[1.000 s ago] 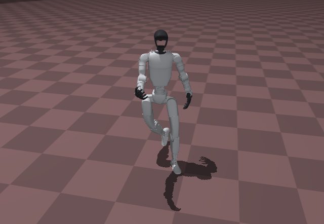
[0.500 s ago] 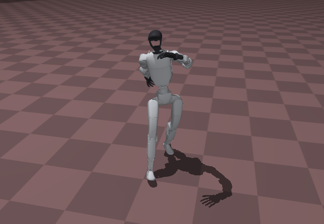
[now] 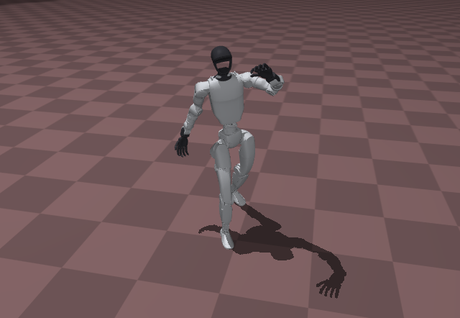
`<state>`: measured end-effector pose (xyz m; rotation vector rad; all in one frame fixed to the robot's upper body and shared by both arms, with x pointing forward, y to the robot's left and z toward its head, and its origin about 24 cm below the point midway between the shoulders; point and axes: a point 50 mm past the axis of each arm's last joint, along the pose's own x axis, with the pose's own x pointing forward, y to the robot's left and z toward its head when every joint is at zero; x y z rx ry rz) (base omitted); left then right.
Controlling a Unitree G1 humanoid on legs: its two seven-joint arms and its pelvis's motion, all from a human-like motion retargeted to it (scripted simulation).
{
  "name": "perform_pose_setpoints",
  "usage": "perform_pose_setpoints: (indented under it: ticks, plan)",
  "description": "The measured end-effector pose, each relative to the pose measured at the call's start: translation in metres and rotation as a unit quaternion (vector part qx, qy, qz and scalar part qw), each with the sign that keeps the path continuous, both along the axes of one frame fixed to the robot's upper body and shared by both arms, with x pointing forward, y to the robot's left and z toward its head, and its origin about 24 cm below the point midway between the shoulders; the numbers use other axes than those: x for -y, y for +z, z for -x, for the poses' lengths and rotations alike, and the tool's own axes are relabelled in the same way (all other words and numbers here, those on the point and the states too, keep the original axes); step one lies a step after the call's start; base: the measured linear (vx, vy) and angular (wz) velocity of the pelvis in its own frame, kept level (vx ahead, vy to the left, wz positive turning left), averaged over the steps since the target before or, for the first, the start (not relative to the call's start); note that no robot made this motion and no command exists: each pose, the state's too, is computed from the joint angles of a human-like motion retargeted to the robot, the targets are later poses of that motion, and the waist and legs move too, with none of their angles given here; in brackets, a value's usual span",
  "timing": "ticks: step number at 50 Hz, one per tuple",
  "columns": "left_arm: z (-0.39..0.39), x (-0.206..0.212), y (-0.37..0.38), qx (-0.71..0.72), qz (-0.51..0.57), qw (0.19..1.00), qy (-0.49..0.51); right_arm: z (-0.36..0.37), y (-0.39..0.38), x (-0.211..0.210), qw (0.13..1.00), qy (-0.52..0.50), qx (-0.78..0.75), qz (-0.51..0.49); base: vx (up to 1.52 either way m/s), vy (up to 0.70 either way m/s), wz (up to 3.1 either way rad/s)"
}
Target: Kungfu
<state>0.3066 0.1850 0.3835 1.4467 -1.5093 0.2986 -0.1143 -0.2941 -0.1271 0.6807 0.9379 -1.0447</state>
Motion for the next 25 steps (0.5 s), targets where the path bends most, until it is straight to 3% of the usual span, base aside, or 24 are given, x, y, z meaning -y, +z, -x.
perform_pose_setpoints:
  ticks: [7, 13, 17, 20, 25]
  plan:
    - [-0.023, 0.007, -0.07, -0.109, 0.093, 0.99, 0.004, -0.085, 0.105, 0.135, 0.954, 0.136, 0.228, 0.139, -0.15, -0.43, 1.84]
    - [-0.034, 0.05, -0.212, -0.337, 0.15, 0.929, -0.038, -0.186, 0.183, 0.16, 0.881, 0.304, 0.328, 0.155, -0.18, -0.45, 1.85]
    - [-0.009, 0.083, -0.315, -0.477, 0.2, 0.856, -0.028, -0.279, 0.2, 0.12, 0.797, 0.398, 0.437, 0.124, -0.36, -0.22, 1.76]
    - [0.028, 0.09, -0.393, -0.552, 0.258, 0.791, 0.044, -0.37, 0.189, 0.044, 0.706, 0.486, 0.513, 0.045, -0.37, 0.07, 1.56]
    - [0.089, 0.088, -0.467, -0.676, 0.296, 0.664, 0.121, -0.405, 0.101, -0.097, 0.654, 0.579, 0.427, -0.233, -0.15, 0.08, 1.0]
